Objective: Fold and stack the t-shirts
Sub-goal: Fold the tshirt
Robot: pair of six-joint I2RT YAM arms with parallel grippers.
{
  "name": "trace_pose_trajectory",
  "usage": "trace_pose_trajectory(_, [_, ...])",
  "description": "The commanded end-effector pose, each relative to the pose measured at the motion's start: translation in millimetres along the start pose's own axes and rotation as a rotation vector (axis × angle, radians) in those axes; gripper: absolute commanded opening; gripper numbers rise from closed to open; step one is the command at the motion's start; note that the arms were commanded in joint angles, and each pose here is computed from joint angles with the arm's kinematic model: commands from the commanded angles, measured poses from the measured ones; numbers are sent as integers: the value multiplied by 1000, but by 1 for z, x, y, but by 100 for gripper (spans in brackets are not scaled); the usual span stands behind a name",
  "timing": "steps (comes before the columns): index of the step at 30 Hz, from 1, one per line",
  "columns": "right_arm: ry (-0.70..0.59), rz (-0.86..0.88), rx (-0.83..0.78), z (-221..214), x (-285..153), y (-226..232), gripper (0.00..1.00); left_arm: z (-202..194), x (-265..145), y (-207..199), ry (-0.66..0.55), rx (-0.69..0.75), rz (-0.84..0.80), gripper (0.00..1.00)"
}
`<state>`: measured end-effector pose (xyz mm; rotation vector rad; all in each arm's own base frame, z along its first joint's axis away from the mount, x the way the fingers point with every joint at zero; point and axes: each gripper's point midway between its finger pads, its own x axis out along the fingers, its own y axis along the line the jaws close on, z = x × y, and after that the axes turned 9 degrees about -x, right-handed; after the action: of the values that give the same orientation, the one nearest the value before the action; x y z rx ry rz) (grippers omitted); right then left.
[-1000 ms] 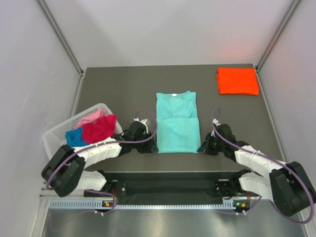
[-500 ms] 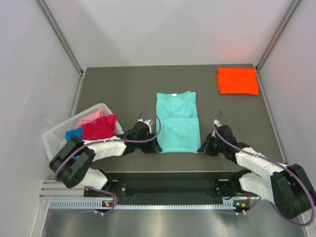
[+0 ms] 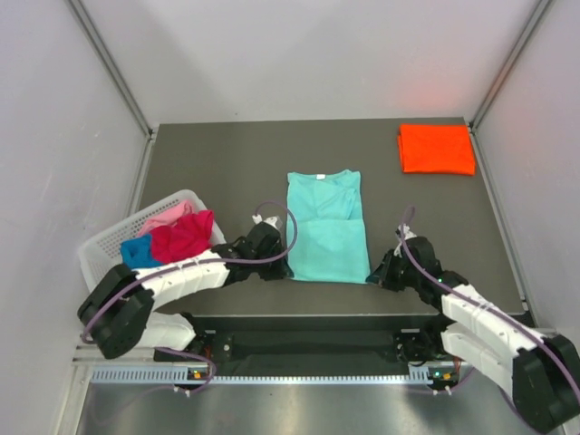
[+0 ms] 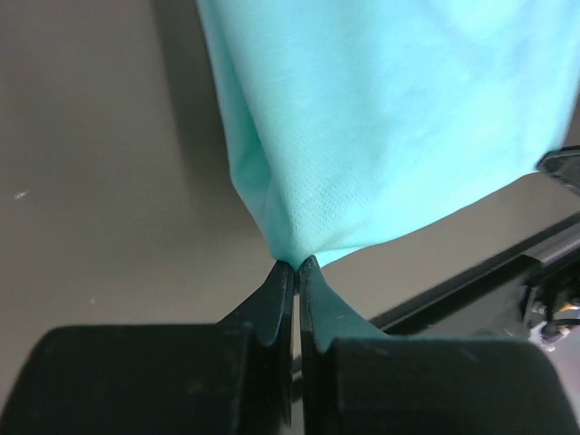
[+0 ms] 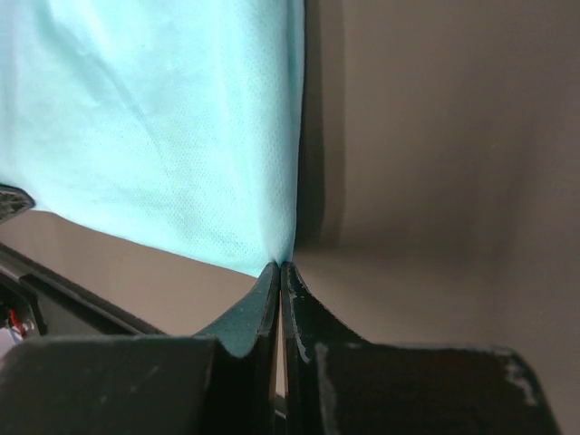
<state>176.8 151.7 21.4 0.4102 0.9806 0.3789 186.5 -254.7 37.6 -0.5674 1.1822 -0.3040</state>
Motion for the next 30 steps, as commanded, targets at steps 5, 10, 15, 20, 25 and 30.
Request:
trace_pose_trajectory(5, [-101,5,-19,24,-47,21,0,35,-58,-35,-174,31,20,0])
trace_pose_trajectory(10, [-164,42,-26,45,-76,42,0,33,-74,-63,-177,45,-50,0])
trace_pose_trajectory(15, [-241,57,-40,70,-98,58,0,44,-85,-83,-203,73,-52,0])
trace_pose_trajectory(20, [-258,7,-71,92,-99,60,0,71,-82,-91,-279,108,5,0])
trace_pose_trajectory(25, [-281,-37,-119,127,-92,68,0,104,-76,-105,-303,123,17,0])
trace_pose_trajectory(30, [-290,-55,-158,169,-73,77,0,144,-62,-106,-327,106,59,0])
